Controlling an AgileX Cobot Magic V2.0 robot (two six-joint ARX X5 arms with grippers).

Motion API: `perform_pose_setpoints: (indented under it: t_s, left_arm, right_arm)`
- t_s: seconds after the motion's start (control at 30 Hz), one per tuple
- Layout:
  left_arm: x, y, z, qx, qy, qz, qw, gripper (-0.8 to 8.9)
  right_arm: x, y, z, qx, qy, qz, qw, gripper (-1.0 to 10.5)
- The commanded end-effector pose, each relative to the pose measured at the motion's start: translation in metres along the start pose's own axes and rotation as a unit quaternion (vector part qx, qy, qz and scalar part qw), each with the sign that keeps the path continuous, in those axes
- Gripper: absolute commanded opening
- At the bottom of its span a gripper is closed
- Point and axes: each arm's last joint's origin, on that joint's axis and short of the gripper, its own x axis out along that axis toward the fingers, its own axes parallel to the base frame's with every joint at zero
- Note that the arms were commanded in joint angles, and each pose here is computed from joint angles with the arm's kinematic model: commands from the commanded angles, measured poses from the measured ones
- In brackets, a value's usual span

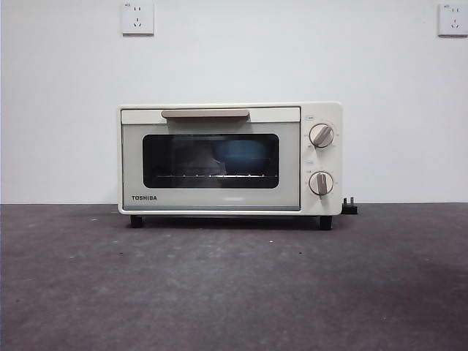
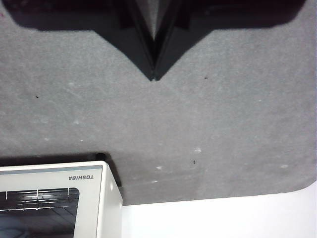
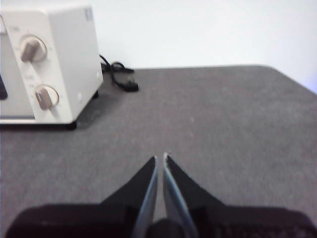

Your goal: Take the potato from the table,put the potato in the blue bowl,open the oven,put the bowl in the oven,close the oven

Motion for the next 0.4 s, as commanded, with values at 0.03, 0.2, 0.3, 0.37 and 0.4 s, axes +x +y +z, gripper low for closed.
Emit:
perform_pose_setpoints:
  t_s: [0.03, 0.2, 0.3, 0.37, 0.4]
  left_arm:
    - [0.001, 0.0002, -0.0028, -0.004, 0.002, 0.0, 1.0, -0.04]
    - [0.001, 0.0002, -0.0028, -0.004, 0.002, 0.0, 1.0, -0.04]
    - [0.001, 0.0002, -0.0028, -0.004, 0.002, 0.0, 1.0, -0.04]
    - [0.001, 0.0002, -0.0028, -0.004, 0.002, 0.0, 1.0, -0.04]
    - [0.001, 0.0002, -0.0028, -0.004, 0.002, 0.0, 1.0, -0.04]
  right_arm:
    - [0.0006, 0.0, -0.0071, 0.005, 0.026, -0.003, 1.0, 0.3]
    - [0.0005, -0.0008, -0.0085, 0.007, 0.033, -0.015, 0.999, 0.3]
    - [0.0005, -0.0008, -0.0085, 0.007, 0.033, -0.016, 0.999, 0.3]
    - [0.0005, -0.0008, -0.0081, 0.006, 0.031, -0.016, 0.999, 0.3]
    - [0.0005, -0.0008, -0.008, 0.006, 0.03, -0.015, 0.999, 0.3]
